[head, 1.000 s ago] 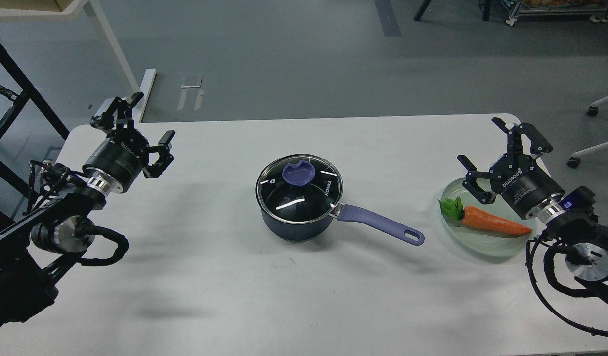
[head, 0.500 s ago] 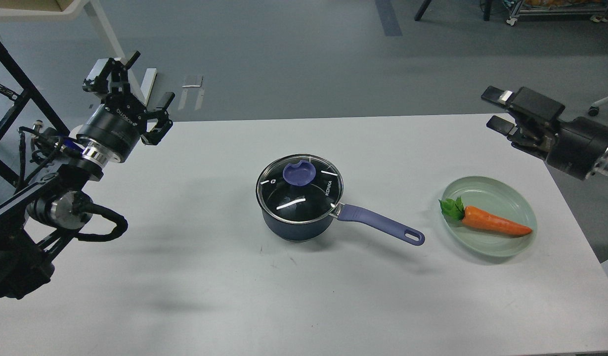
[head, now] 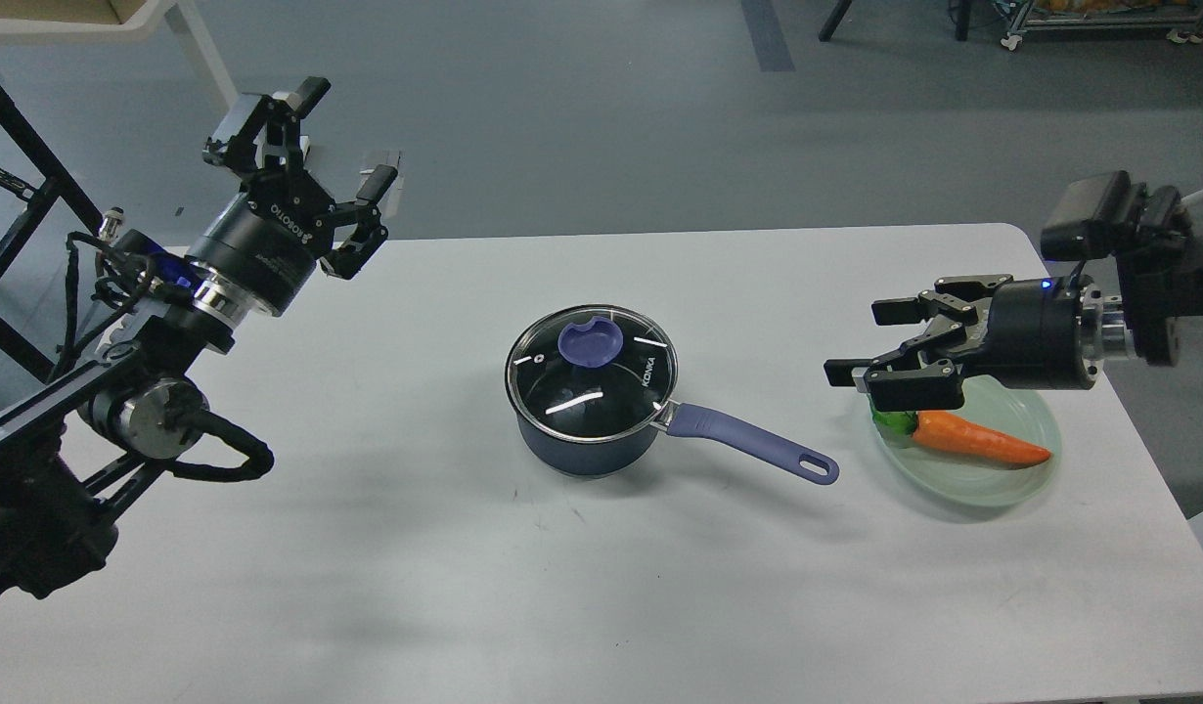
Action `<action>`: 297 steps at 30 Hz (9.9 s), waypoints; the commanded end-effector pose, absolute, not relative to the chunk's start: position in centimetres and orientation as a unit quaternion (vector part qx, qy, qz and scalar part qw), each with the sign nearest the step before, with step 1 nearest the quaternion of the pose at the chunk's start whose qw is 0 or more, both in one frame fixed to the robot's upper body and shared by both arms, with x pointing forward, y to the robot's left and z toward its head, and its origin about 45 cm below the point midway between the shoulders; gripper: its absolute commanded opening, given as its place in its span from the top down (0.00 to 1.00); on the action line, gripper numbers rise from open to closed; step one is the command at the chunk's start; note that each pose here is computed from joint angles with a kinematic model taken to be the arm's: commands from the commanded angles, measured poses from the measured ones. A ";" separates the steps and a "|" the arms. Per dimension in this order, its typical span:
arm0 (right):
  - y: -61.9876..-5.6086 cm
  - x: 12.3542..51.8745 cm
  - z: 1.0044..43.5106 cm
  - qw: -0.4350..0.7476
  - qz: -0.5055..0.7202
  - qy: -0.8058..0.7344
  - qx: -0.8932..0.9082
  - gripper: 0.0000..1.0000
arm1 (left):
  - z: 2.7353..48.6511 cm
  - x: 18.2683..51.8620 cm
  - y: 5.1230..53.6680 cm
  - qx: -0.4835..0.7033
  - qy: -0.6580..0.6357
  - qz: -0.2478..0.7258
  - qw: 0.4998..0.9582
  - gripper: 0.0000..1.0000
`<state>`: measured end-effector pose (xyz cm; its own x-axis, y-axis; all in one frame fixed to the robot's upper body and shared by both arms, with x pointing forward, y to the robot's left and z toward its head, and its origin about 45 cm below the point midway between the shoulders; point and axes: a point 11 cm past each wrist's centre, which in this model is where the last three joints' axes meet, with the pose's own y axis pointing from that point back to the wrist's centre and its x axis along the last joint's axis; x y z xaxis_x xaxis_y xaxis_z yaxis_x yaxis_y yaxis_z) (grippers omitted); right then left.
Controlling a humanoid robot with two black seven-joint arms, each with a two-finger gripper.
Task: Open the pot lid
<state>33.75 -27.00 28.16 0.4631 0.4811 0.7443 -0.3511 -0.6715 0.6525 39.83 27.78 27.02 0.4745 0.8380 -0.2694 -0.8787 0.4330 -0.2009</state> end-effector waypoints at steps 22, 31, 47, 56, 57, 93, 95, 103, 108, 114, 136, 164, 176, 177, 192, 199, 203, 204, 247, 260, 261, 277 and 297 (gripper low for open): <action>-24.5 33.6 19.8 0.414 0.496 0.134 0.751 0.28 | 27.4 39.4 26.8 -0.161 0.063 0.507 0.845 0.01; -23.7 33.6 19.0 0.404 0.503 0.134 0.752 0.30 | 27.3 39.4 26.5 -0.161 0.066 0.505 0.845 0.01; -22.5 33.8 17.4 0.403 0.504 0.150 0.749 0.47 | 27.2 39.4 26.4 -0.162 0.067 0.503 0.846 0.01; -22.8 33.9 17.1 0.407 0.503 0.150 0.747 0.62 | 27.2 39.4 26.4 -0.161 0.067 0.504 0.846 0.01; -22.8 33.9 17.1 0.407 0.503 0.150 0.747 0.62 | 27.2 39.4 26.4 -0.160 0.067 0.503 0.846 0.01; -22.5 33.8 17.0 0.405 0.502 0.151 0.749 0.72 | 26.0 37.5 13.5 0.227 -0.629 0.035 0.742 0.01; -22.5 33.8 17.0 0.405 0.502 0.151 0.749 0.72 | 24.8 37.8 13.0 0.235 -0.646 0.018 0.726 0.01; -22.5 33.8 17.0 0.405 0.502 0.151 0.749 0.72 | 22.0 39.9 12.7 0.272 -0.670 0.006 0.690 0.01; -22.6 33.8 16.9 0.406 0.500 0.151 0.750 0.72 | 20.8 40.1 12.9 0.285 -0.663 0.001 0.692 0.01; -22.6 33.7 16.8 0.405 0.498 0.151 0.751 0.72 | 19.1 39.5 13.6 0.295 -0.649 -0.004 0.701 0.01; -22.5 33.4 16.5 0.403 0.495 0.150 0.755 0.71 | 17.0 39.4 14.4 0.306 -0.638 0.006 0.706 0.31; -22.9 33.5 16.7 0.404 0.497 0.146 0.754 0.71 | 24.0 39.0 30.0 0.384 -0.680 0.046 0.623 0.75; -22.9 33.5 16.6 0.405 0.496 0.146 0.754 0.71 | 16.9 31.3 38.5 0.434 -0.611 0.061 0.659 0.75; -22.9 33.5 16.7 0.405 0.496 0.146 0.754 0.71 | 16.4 30.8 38.7 0.435 -0.607 0.061 0.662 0.75; -23.0 33.5 16.7 0.405 0.496 0.146 0.754 0.71 | 11.5 28.8 42.1 0.492 -0.560 0.045 0.665 0.71; -22.9 33.5 16.7 0.405 0.496 0.146 0.754 0.71 | 11.6 28.9 42.0 0.492 -0.560 0.047 0.665 0.31; -23.0 33.5 16.7 0.405 0.496 0.146 0.754 0.71 | 11.9 29.1 41.9 0.489 -0.564 0.050 0.664 0.12; -22.9 33.5 16.7 0.404 0.497 0.145 0.754 0.71 | 12.0 29.2 41.8 0.487 -0.565 0.051 0.664 0.09; -25.3 32.9 19.4 0.403 0.475 0.093 0.776 0.01 | 28.0 41.6 35.9 0.069 -0.026 0.523 0.849 0.01; -27.0 35.0 30.2 0.257 0.340 -0.228 0.876 0.01 | 27.7 42.0 35.9 0.040 0.005 0.540 0.841 0.01; -27.1 35.4 30.7 0.237 0.315 -0.260 0.882 0.01 | 27.5 42.0 36.0 0.040 0.007 0.542 0.840 0.01; -29.2 41.3 24.8 0.010 -0.064 -0.564 0.823 0.01 | 20.8 42.7 33.4 -0.042 0.115 0.588 0.800 0.01; -26.8 40.8 18.7 -0.105 -0.226 -0.469 0.847 0.00 | 18.1 41.7 31.0 -0.123 0.196 0.524 0.819 0.01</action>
